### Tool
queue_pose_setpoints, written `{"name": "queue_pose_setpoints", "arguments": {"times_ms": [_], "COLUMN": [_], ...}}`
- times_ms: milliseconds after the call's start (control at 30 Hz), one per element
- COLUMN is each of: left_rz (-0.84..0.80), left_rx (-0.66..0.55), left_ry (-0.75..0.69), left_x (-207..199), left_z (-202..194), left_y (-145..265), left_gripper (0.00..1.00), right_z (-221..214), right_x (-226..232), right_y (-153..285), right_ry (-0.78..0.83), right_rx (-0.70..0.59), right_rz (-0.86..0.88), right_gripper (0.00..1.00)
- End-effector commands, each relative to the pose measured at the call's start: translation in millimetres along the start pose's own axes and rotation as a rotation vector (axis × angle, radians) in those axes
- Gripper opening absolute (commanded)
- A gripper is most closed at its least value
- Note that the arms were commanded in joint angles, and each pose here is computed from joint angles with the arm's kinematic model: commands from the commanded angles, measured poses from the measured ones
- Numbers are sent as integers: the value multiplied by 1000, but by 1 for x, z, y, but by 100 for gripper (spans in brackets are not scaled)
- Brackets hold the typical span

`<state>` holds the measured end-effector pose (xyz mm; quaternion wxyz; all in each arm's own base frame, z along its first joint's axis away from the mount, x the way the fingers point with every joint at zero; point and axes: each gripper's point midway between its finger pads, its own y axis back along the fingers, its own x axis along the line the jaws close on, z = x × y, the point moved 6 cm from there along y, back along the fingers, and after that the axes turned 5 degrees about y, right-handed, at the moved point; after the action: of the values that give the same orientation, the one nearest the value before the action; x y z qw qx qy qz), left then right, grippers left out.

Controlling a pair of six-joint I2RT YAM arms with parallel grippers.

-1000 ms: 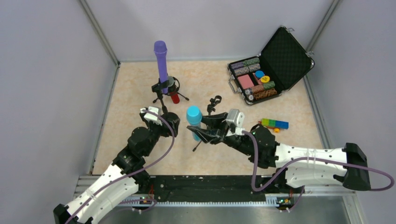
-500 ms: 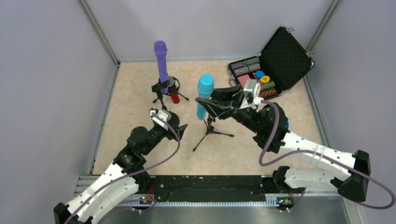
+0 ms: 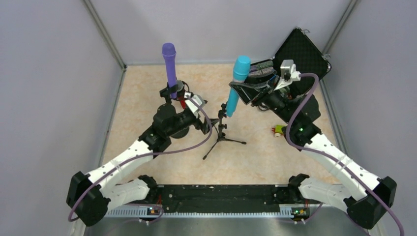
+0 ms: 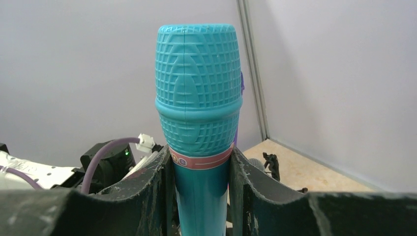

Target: Attach the microphones to the stand

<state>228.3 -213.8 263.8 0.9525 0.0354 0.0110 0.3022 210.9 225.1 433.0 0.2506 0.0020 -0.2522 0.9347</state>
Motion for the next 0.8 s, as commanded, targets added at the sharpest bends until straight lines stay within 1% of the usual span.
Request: {"name": "queue_pose_setpoints", "arguments": {"times_ms": [0, 200, 367, 500, 567, 767], "left_rz": [-124, -209, -212, -155, -119, -81], "left_rx": [-160, -150, -126, -94, -88, -88], "left_ry": [-21, -1, 8, 12, 14, 11], "left_x": [-12, -27, -34, -32, -29, -24], "left_z": [45, 49, 43, 35, 32, 31], "left_y": [-22, -43, -54, -60, -61, -63], "left_gripper": [97, 96, 96, 95, 91, 74], "right_z": [38, 40, 37, 35, 34, 29], "right_x": [6, 0, -2, -3, -4, -6], "right_y": [8, 15, 18, 20, 21, 23], "right_ry": [24, 63, 71, 73, 75, 78], "right_rx": [-65, -57, -49, -47, -45, -35], "right_rz": [-17, -70, -88, -99, -104, -119], "right_gripper": [0, 0, 0, 0, 0, 0]}}
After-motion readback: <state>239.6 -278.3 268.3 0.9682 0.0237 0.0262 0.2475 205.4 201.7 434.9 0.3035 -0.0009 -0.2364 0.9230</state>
